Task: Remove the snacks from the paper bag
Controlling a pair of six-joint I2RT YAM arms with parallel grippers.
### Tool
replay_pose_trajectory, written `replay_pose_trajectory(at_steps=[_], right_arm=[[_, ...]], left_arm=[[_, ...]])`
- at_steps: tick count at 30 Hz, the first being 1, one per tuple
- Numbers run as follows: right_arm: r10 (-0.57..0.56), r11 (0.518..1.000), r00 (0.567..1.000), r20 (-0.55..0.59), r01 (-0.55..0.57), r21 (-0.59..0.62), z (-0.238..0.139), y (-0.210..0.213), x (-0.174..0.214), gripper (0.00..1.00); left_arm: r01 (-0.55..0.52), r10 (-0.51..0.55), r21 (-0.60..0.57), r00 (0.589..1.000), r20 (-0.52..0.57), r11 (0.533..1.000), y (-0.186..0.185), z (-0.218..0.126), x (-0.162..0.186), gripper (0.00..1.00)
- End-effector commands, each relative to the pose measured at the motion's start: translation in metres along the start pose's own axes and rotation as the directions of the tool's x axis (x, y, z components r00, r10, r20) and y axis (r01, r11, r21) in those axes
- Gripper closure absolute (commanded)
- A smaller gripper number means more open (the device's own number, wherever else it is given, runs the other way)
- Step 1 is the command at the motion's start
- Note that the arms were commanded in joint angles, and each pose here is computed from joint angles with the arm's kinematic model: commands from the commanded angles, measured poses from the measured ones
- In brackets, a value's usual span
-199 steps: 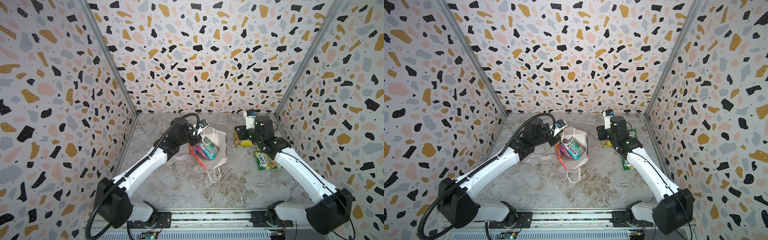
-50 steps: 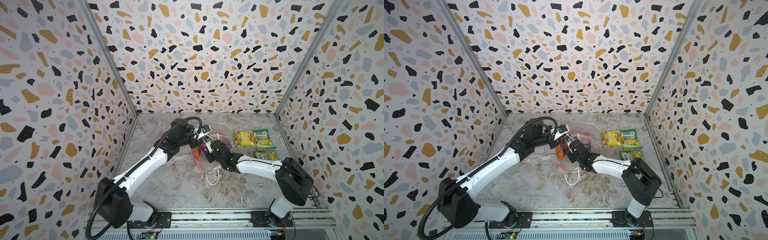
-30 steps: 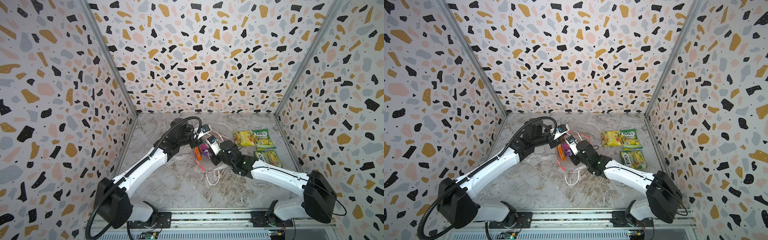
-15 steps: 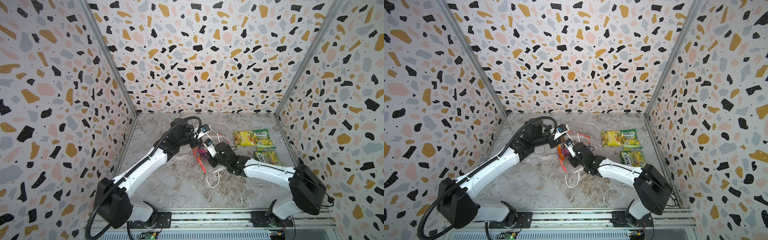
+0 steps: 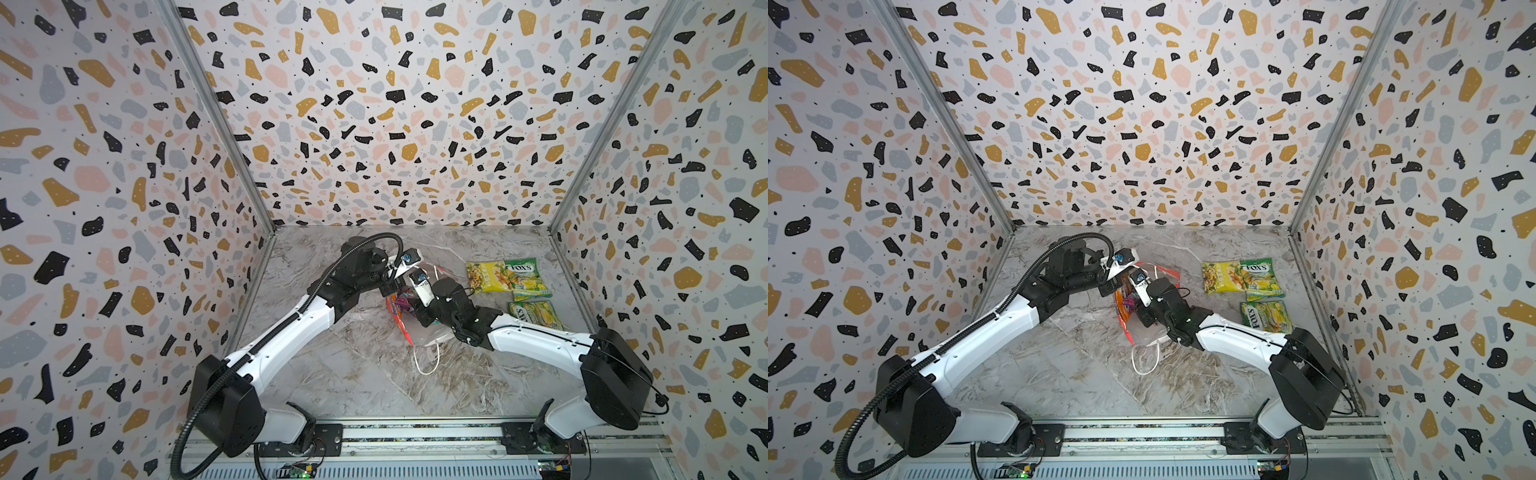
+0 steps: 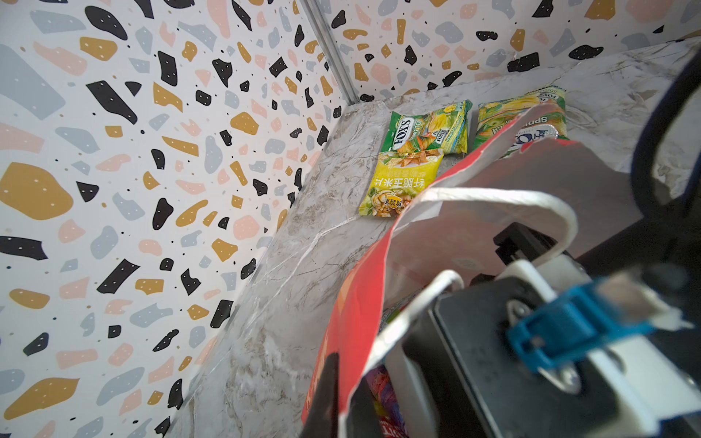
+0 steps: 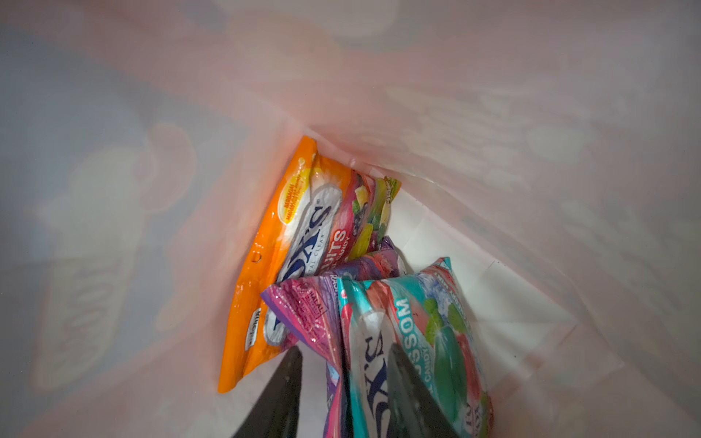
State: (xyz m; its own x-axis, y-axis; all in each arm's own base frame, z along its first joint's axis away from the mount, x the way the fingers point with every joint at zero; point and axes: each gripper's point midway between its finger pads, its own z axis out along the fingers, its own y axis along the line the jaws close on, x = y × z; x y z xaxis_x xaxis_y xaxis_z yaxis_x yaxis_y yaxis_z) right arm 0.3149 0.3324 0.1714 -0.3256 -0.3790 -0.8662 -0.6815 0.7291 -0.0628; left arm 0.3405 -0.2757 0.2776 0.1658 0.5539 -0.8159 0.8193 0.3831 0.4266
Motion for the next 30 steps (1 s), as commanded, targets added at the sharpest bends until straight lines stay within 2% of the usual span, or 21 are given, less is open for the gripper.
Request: replay_pose_trajectory(at_steps=[1, 4, 10, 20, 26, 30], right_arm=[[0.025, 0.999, 0.999, -0.032, -0.025, 0.03, 0.004, -0.01, 0.003, 0.62], [0.038, 0.998, 0.998, -0.047, -0.035, 0.061, 0.003, -0.019, 0.009, 0.65], [0.026, 0.999, 0.996, -0.09, -0.023, 0.033, 0.012, -0.015, 0.018, 0.67], [0.028, 1.0, 0.994, -0.106, -0.028, -0.001, 0.021, -0.008, 0.024, 0.62], [0.021, 0.999, 0.994, -0.105, -0.025, -0.03, 0.021, -0.002, 0.021, 0.54], [0.02, 1.0, 0.993, -0.115, -0.02, 0.002, 0.024, -0.007, 0.026, 0.54]], left_arm=[[-0.019, 0.022, -0.038, 0.998, 0.065, 0.999, 0.009, -0.007, -0.019, 1.0], [-0.018, 0.02, -0.039, 0.998, 0.067, 0.999, 0.009, -0.007, -0.019, 1.0], [-0.017, 0.019, -0.035, 0.998, 0.066, 0.999, 0.009, -0.006, -0.019, 1.0], [-0.02, 0.023, -0.039, 0.997, 0.069, 0.999, 0.009, -0.007, -0.019, 1.0], [-0.02, 0.023, -0.041, 0.998, 0.065, 0.999, 0.009, -0.008, -0.019, 1.0], [-0.019, 0.022, -0.042, 0.997, 0.07, 0.999, 0.009, -0.008, -0.02, 1.0]])
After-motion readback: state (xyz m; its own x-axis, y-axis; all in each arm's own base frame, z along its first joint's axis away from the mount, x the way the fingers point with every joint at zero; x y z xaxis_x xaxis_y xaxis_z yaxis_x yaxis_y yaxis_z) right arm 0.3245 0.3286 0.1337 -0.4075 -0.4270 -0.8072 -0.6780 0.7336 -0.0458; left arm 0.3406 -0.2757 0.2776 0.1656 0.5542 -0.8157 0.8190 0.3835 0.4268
